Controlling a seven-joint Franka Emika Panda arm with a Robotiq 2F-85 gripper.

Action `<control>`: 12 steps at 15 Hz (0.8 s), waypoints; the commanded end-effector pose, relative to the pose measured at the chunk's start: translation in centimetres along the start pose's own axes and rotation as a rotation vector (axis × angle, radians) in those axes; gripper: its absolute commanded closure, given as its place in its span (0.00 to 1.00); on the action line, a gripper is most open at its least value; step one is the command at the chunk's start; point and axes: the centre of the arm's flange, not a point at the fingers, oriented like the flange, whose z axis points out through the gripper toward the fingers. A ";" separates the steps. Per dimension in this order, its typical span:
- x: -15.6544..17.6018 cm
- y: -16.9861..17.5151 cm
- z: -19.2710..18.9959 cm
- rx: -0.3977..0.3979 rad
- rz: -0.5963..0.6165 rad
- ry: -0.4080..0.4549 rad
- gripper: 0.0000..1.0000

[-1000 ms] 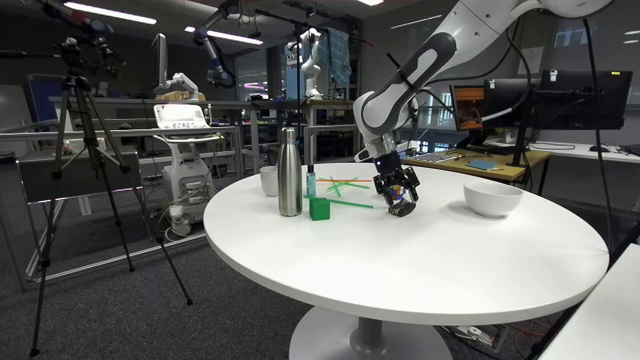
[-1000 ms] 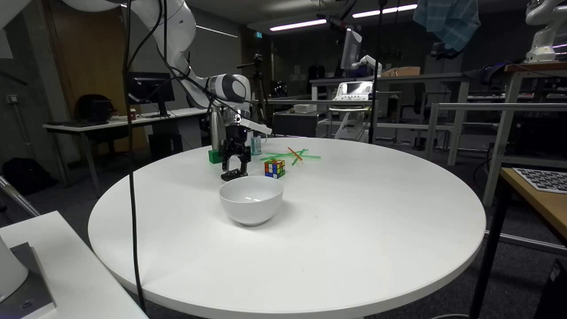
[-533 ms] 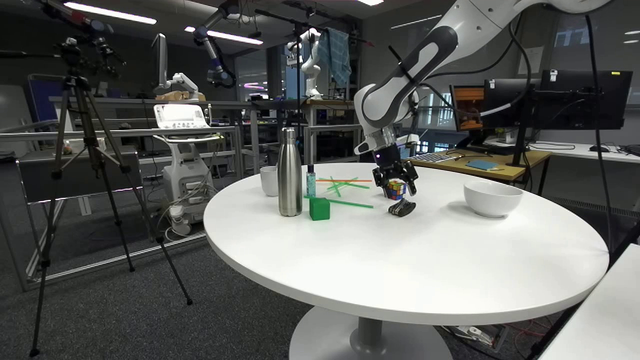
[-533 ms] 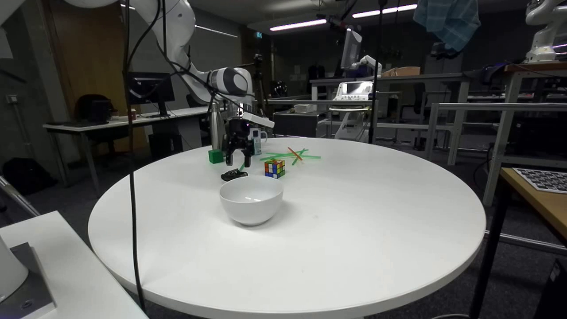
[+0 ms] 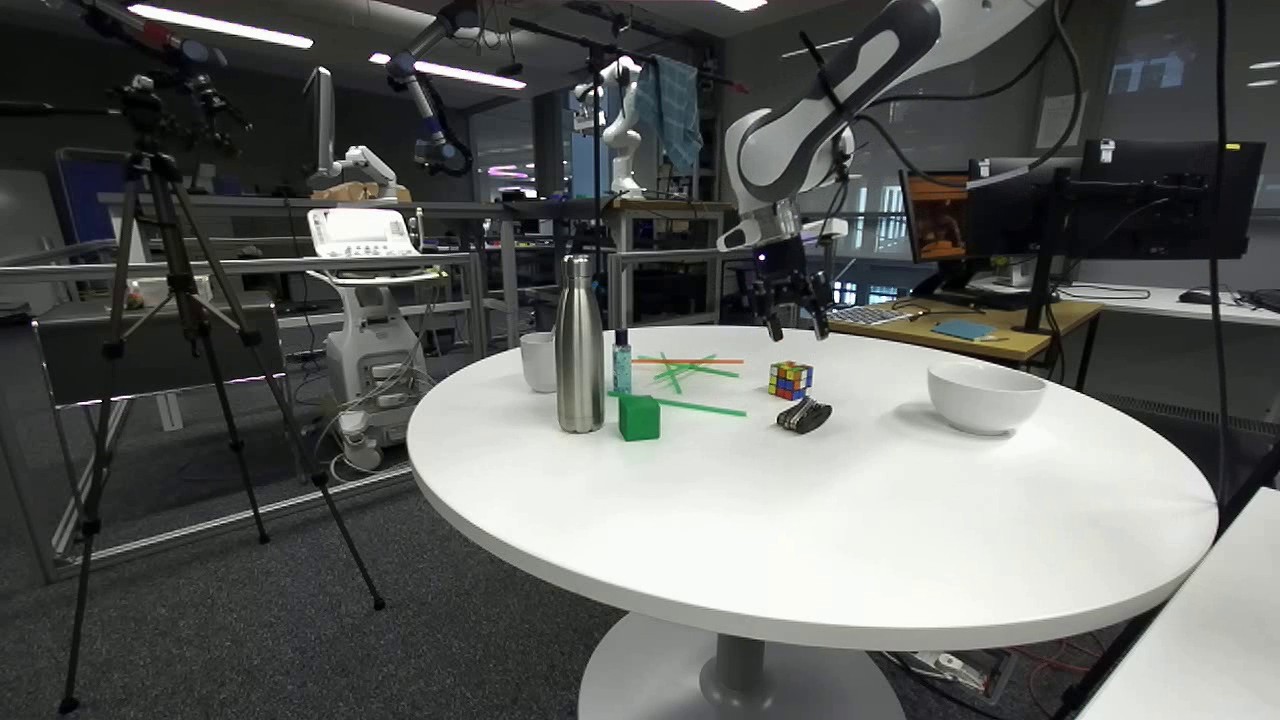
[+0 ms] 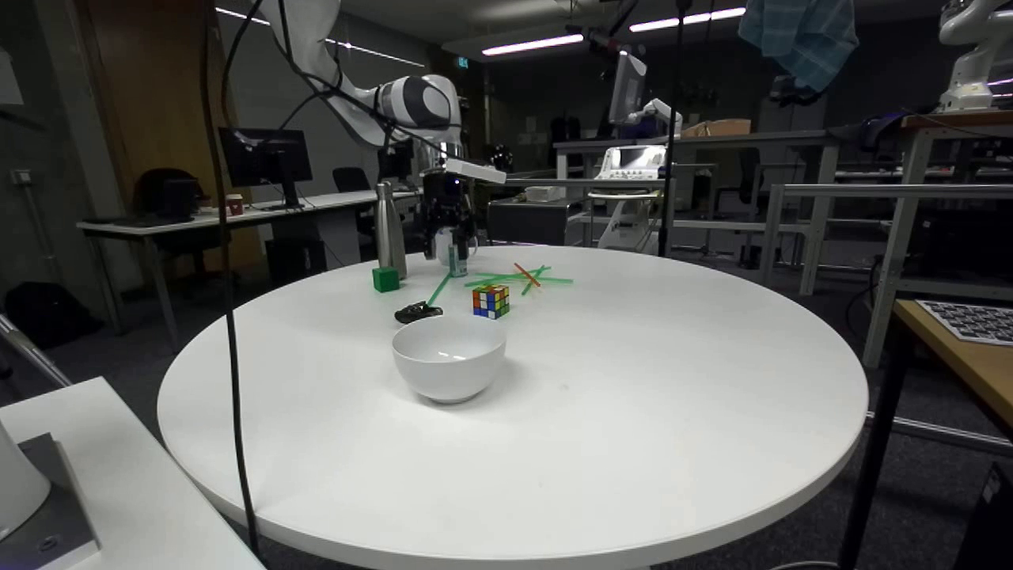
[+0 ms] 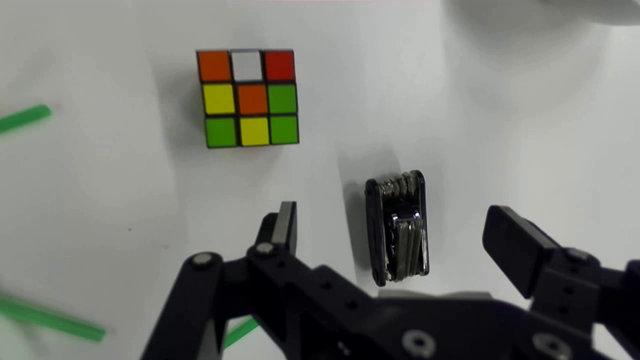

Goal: Put the stapler on the table from atop the Rubik's cube

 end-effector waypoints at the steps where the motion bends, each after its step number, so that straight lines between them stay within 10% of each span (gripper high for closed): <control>1: -2.7 -1.5 -4.2 -0.091 0.065 -0.013 0.00; 12: -4.4 -0.8 -7.8 -0.176 0.137 0.000 0.00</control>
